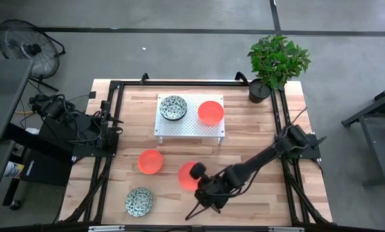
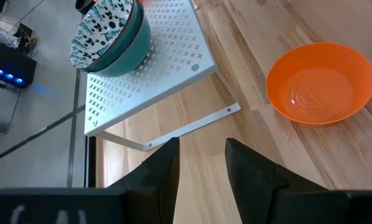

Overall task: Pick & Place Mini bowls
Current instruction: Stack the bottom orange bowl on top of the orange bowl on the shelf

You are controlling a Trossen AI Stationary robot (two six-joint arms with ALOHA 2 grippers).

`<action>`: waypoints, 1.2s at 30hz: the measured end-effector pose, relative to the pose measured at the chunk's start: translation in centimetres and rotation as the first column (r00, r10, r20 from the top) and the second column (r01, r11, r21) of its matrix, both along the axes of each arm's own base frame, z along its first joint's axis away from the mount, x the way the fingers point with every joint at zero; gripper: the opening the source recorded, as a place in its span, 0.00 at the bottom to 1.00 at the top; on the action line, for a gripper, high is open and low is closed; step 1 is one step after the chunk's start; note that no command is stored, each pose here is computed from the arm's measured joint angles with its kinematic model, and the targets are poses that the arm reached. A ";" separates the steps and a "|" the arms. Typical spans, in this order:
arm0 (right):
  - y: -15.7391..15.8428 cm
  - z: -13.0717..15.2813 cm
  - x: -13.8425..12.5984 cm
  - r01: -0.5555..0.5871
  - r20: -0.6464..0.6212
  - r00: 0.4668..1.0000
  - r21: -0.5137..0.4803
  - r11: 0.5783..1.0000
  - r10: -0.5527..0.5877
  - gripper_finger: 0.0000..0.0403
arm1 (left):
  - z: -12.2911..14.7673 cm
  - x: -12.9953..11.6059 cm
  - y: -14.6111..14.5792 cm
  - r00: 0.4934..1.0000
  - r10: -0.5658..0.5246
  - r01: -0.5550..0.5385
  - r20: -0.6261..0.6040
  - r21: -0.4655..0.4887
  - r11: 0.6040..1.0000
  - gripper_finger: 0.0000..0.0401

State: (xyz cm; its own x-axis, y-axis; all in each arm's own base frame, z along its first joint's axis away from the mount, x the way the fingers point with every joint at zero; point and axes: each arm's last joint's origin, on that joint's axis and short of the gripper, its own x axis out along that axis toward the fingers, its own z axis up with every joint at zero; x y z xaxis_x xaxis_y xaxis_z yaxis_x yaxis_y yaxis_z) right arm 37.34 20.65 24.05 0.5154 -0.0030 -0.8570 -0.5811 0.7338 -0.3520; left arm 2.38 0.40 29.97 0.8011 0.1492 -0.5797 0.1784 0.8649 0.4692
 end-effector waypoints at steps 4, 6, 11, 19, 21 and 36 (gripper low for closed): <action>-2.5 2.8 -1.3 0.149 -0.017 0.989 0.006 0.989 -0.149 0.00 | 0.0 0.0 0.0 1.000 0.000 0.000 0.000 0.001 1.000 0.31; -4.0 4.2 -2.0 0.215 -0.022 0.977 0.018 0.977 -0.214 0.00 | 0.0 0.0 0.0 1.000 0.000 0.000 0.000 0.000 1.000 0.31; -7.4 7.9 -3.5 0.321 0.021 0.946 0.060 0.945 -0.322 0.00 | 0.0 0.0 0.0 1.000 0.001 -0.001 0.000 0.000 1.000 0.31; -13.1 12.6 -5.4 0.409 0.128 0.898 0.116 0.905 -0.422 0.00 | 0.0 0.0 0.0 1.000 0.000 0.000 0.000 0.000 1.000 0.31; -14.5 13.0 -5.6 0.414 0.127 0.895 0.113 0.903 -0.427 0.00 | 0.0 0.0 0.0 1.000 0.000 0.000 0.000 0.000 1.000 0.31; -22.4 12.3 -5.6 0.469 -0.005 0.883 0.070 0.880 -0.470 0.00 | 0.0 0.0 0.0 1.000 0.000 0.000 0.000 0.000 1.000 0.31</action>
State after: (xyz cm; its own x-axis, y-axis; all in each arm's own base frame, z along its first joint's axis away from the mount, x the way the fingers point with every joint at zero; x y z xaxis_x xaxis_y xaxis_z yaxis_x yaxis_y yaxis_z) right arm 31.78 -1.75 36.32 0.4782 -0.1900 -0.8574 -0.1584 0.9417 -0.2970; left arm 2.38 0.40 29.96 0.8010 0.1495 -0.5797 0.1784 0.8648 0.4694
